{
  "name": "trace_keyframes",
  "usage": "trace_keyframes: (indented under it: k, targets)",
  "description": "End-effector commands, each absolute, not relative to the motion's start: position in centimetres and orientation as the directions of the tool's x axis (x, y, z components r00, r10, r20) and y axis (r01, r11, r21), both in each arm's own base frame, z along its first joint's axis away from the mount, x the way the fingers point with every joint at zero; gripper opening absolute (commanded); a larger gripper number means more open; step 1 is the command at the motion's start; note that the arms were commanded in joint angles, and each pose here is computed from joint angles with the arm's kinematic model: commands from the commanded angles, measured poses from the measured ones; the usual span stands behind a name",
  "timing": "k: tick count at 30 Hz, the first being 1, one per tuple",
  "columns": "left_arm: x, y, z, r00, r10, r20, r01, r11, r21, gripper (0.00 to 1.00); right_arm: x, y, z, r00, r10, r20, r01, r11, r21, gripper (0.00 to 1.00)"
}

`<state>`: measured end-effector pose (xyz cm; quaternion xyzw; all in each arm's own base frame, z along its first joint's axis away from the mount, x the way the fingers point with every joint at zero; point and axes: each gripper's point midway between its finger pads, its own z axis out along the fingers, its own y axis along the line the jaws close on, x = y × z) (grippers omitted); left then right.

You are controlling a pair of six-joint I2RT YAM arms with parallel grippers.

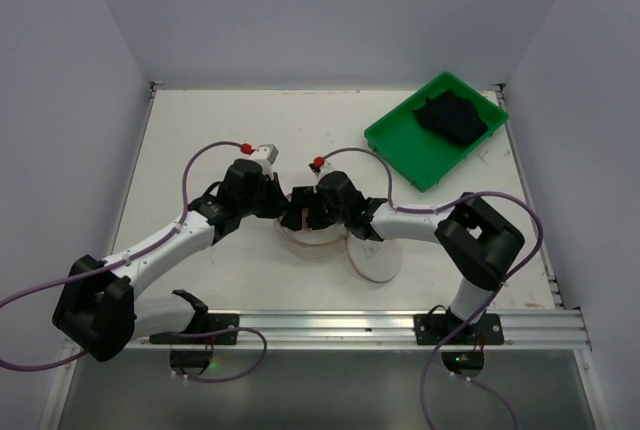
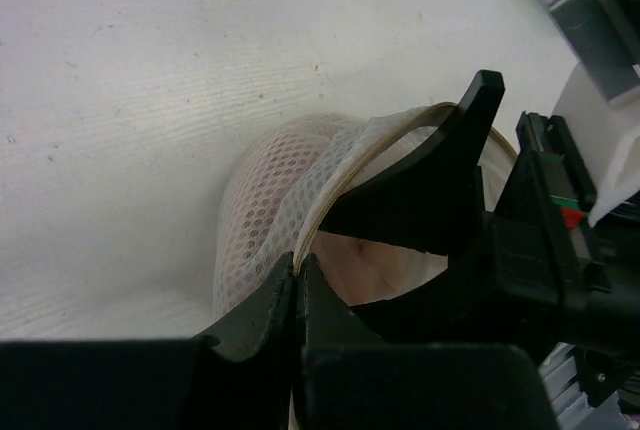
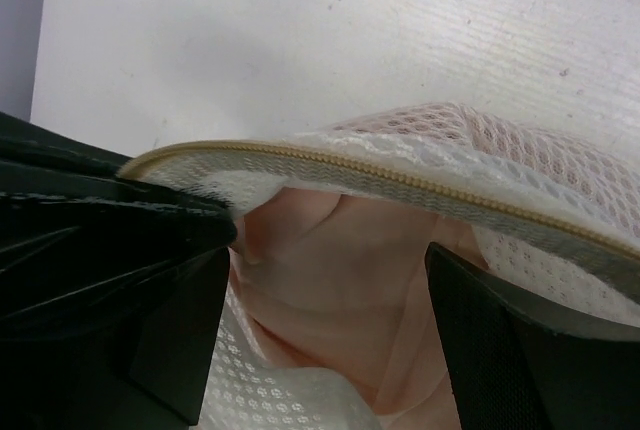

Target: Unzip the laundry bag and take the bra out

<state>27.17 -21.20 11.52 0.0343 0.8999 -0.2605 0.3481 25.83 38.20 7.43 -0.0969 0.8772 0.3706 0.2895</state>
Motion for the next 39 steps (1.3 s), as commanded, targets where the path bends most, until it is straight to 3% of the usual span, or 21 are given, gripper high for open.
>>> trace_keyframes:
  k: [1,6,9,18,28,39]
  targets:
    - [27.3,-22.0,12.4,-0.747,-0.159,-0.646,0.252,0.831,-0.496,0.01,28.2,40.2,9.2,-0.767,0.141,-0.626,-0.381,0.685,0.621,0.81]
    - [27.2,-22.3,12.6,-0.748,-0.165,-0.643,0.261,0.817,-0.514,0.01,28.6,40.9,8.1,-0.781,0.146,-0.607,-0.361,0.687,0.631,0.81]
    - [27.2,-22.4,12.8,-0.745,-0.169,-0.646,0.262,0.816,-0.516,0.01,28.7,40.8,6.8,-0.795,0.142,-0.590,-0.333,0.711,0.620,0.73]
    - [27.3,-21.4,13.2,-0.726,-0.173,-0.666,0.249,0.836,-0.489,0.00,28.9,38.3,6.0,-0.783,0.158,-0.602,-0.291,0.762,0.579,0.01]
    - [27.4,-20.6,12.4,-0.723,-0.167,-0.670,0.220,0.864,-0.453,0.00,27.2,37.0,9.5,-0.732,0.124,-0.670,-0.413,0.701,0.582,0.00]
    - [27.6,-19.6,12.3,-0.716,-0.164,-0.679,0.190,0.889,-0.416,0.00,24.2,37.3,13.2,-0.676,0.074,-0.733,-0.588,0.546,0.597,0.00]
